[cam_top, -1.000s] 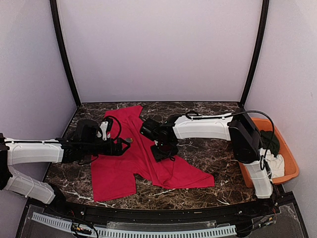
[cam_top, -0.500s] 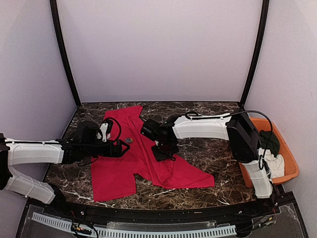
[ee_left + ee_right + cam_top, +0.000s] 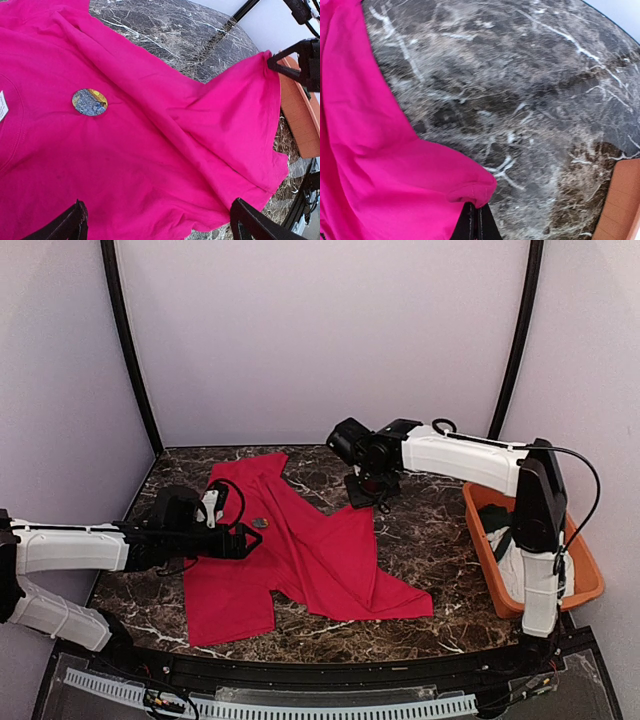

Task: Pin the brooch onto the clothing
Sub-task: Flatten out the clothing with brooches at the center of the board.

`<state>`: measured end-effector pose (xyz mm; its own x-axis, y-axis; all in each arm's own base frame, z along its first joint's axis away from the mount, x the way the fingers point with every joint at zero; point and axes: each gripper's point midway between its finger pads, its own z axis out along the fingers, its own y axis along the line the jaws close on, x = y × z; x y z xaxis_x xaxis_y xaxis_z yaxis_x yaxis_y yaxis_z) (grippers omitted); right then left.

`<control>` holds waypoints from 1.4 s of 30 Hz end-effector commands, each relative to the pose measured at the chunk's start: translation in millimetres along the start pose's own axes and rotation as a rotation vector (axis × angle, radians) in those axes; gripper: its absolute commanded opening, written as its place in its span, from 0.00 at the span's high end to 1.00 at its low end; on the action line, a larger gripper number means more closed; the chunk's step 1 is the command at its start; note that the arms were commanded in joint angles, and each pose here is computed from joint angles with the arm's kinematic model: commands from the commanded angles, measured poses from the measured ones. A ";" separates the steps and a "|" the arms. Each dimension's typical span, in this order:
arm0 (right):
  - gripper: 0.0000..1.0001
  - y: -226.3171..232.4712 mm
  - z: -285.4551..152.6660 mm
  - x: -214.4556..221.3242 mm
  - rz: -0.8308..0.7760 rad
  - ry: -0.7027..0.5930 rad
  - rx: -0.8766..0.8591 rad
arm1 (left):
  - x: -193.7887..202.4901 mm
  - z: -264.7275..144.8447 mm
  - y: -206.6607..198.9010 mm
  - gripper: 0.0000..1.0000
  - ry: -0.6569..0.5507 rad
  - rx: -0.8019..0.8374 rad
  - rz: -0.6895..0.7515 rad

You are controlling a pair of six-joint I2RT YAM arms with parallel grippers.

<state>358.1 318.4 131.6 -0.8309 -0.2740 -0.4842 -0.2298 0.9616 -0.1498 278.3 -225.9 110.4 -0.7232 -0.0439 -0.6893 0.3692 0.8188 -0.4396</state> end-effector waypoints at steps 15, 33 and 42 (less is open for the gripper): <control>1.00 -147.8 58.6 -98.8 0.034 -0.043 0.323 | 21.3 -4.7 9.3 0.01 0.052 -0.028 0.009; 1.00 -234.4 91.1 -171.9 0.028 -0.228 0.540 | 53.0 -9.9 25.6 0.01 0.123 -0.069 -0.023; 0.30 -218.2 52.2 -178.7 0.042 -0.265 0.420 | 44.2 -18.3 22.2 0.01 0.100 -0.071 -0.023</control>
<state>601.6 146.2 177.0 -0.6794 -0.3340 -0.6533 0.0839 0.8492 -0.5214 248.8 -202.6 76.5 -0.7856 -0.0133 -0.6186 0.3148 0.8522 -0.4180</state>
